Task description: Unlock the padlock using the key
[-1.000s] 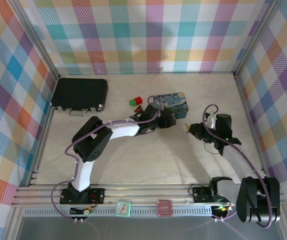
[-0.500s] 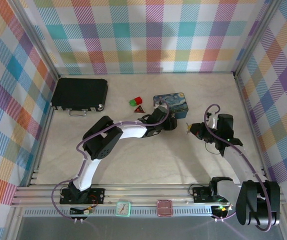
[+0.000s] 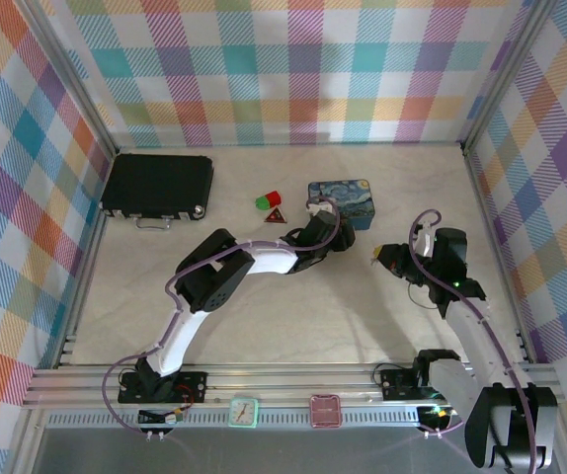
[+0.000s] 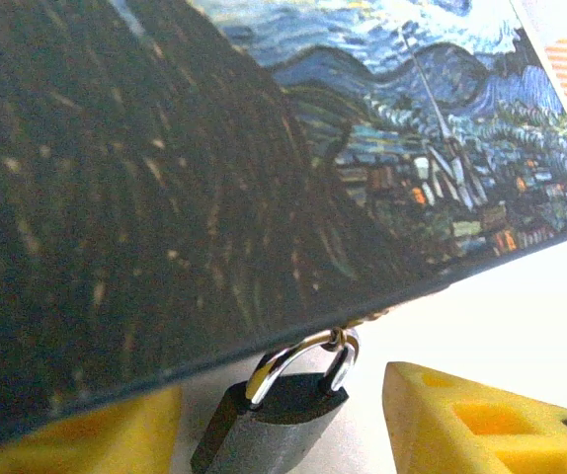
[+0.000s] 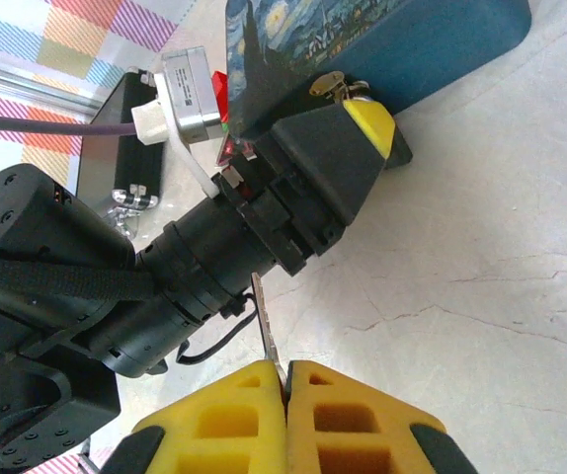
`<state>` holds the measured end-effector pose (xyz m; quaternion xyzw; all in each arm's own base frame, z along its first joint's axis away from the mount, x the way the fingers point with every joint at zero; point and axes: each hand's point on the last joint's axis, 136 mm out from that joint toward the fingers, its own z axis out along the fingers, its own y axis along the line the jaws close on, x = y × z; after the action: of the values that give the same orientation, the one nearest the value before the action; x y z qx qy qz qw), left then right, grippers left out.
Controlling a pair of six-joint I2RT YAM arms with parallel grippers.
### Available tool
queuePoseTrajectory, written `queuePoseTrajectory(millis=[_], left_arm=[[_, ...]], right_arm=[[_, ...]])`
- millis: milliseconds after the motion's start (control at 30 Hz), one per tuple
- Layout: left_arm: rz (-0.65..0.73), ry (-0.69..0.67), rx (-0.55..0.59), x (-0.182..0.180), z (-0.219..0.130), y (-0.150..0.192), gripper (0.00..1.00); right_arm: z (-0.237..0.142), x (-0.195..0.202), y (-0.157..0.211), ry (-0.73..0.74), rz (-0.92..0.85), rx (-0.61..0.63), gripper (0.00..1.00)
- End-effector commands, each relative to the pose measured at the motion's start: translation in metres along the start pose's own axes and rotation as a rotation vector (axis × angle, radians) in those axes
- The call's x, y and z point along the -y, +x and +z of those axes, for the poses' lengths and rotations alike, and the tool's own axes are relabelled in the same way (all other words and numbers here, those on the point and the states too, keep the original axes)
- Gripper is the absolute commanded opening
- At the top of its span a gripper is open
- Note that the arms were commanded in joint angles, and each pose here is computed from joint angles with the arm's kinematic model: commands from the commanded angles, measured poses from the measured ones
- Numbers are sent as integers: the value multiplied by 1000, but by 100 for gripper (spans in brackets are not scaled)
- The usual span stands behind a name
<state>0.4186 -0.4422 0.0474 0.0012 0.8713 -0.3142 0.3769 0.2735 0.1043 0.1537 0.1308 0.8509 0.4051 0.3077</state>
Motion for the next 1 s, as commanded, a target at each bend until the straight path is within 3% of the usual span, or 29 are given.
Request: queuePoseTrajectory(millis=[0,267,533,667,800,967], left_arm=[[-37,-7,-25,-15,20,23,50],[-132,97,-10,-12,19,19,25],[-265,160,-15,-14,-4,3,12],[-307,170,-66,-12,-13,-2,0],[-384,205,-112,-5,-21,-6,0],[-517,343,-150,18,-32,-15,0]], right_arm=[[0,9,6,28,9,-18,0],[3,20,9,56,12,-43,0],[9,22,6,46,36,-43,0],[11,23,8,27,43,-39,0],[19,27,14,-4,63,-62,0],[38,24,18,-113,113,-136,0]])
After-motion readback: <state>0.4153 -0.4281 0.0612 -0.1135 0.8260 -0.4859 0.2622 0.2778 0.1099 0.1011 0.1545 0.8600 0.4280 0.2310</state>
